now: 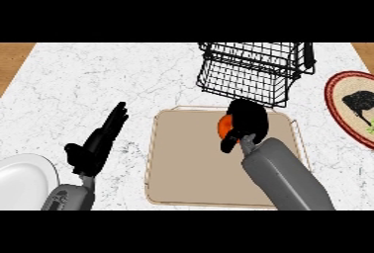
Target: Pick the squash from the tray and place it in the tiered basket
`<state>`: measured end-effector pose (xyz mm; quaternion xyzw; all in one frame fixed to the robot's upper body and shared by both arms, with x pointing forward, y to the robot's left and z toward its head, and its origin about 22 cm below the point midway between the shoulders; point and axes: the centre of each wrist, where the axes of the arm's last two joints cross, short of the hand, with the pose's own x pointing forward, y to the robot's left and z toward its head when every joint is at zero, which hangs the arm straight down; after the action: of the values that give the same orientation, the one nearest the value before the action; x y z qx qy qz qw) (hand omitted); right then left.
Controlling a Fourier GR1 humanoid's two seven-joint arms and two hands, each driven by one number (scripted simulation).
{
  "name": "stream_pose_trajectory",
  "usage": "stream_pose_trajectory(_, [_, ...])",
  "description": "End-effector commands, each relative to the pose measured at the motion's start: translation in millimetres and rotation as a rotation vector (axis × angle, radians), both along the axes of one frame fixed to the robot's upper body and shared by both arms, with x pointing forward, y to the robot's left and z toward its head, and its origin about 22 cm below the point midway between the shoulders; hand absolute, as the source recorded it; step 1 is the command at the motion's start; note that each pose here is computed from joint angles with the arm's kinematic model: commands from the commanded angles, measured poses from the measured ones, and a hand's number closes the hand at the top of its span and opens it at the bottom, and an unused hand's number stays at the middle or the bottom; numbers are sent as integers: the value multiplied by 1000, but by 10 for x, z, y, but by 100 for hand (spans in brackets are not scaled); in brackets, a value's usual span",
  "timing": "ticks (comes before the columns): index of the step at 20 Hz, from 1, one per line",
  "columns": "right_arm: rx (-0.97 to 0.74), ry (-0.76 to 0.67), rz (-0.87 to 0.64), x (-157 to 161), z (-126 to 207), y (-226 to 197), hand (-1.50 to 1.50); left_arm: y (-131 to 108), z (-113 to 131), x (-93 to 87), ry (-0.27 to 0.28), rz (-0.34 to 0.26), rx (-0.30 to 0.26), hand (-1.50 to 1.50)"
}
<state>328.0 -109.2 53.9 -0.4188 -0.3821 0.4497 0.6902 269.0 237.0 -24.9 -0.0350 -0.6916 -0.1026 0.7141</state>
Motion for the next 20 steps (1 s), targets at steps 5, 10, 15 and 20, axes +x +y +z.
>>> stream_pose_trajectory(5, [-94, -46, -77, -147, 244, -2363, 150, 163, -10, -64, 10, 54, 17, 0])
stream_pose_trajectory(10, [-91, -188, -102, -473, 362, -3226, 150, 124, 30, -68, -11, 32, -7, 0])
stream_pose_trajectory(15, [349, -433, -74, -324, 850, -3161, 150, 55, 32, -19, 2, 46, -2, 0])
stream_pose_trajectory(20, [355, -588, 8, -389, 1412, -3134, 150, 204, 71, -33, 5, 0, 10, 0])
